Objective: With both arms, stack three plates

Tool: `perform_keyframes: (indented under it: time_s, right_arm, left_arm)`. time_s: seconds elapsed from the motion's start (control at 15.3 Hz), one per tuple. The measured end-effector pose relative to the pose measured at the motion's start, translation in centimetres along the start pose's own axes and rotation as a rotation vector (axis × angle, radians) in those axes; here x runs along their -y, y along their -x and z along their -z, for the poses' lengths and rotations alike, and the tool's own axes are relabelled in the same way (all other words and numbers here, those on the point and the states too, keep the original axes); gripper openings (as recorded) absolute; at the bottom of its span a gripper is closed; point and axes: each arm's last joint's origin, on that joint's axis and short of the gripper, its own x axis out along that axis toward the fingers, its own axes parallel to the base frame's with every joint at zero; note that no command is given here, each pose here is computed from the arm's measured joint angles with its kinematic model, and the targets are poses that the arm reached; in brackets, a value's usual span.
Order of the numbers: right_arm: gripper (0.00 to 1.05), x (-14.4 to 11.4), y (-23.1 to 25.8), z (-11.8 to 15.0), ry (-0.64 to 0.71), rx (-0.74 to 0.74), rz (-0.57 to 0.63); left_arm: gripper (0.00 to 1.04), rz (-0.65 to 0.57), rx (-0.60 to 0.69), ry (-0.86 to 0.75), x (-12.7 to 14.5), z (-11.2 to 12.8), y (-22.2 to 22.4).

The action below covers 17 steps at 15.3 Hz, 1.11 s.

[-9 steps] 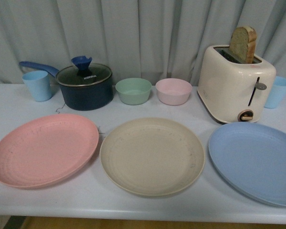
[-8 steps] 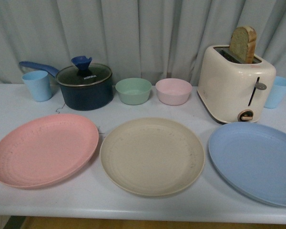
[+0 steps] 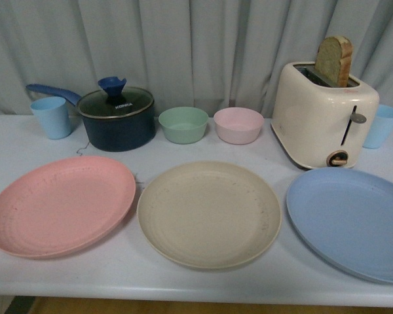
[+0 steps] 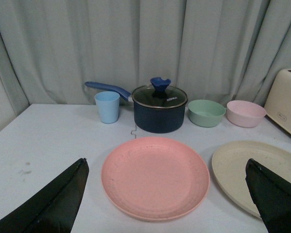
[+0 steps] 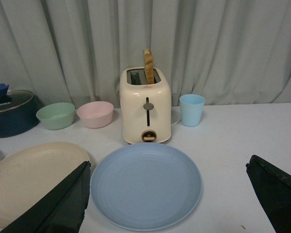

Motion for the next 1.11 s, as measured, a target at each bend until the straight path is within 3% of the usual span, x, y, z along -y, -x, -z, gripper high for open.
perform_keyframes:
  time_s: [0.2,0.26,0.33,0.59,0.72,0.92,1.11]
  right_arm:
    - [0.98,0.0,0.0,0.0,0.000,0.000,0.000]
    - [0.98,0.0,0.0,0.0,0.000,0.000,0.001]
    - [0.98,0.0,0.0,0.0,0.002,0.002,-0.003]
    - [0.98,0.0,0.0,0.0,0.002,0.000,-0.002]
    - [0.98,0.0,0.0,0.0,0.002,0.000,-0.002]
    - [0.98,0.0,0.0,0.0,0.002,0.000,-0.002]
    - [0.98,0.0,0.0,0.0,0.002,0.000,-0.002]
  left_arm:
    - [0.98,-0.009,-0.028,0.005,0.0,0.1,0.0]
    - [0.98,-0.100,-0.279,0.032,0.0,0.0,-0.2]
    - [0.98,-0.118,-0.382,0.039,-0.1,-0.8,-1.2]
    - [0.98,-0.061,-0.411,0.032,-1.8,-3.7,-7.5]
    - [0.98,-0.049,-0.539,0.027,-2.8,-3.0,-10.9]
    - [0.98,-0.031,-0.630,-0.013,-4.3,-2.3,-16.5]
    - [0.98,0.019,-0.755,-0.013,-5.6,1.0,-21.3]
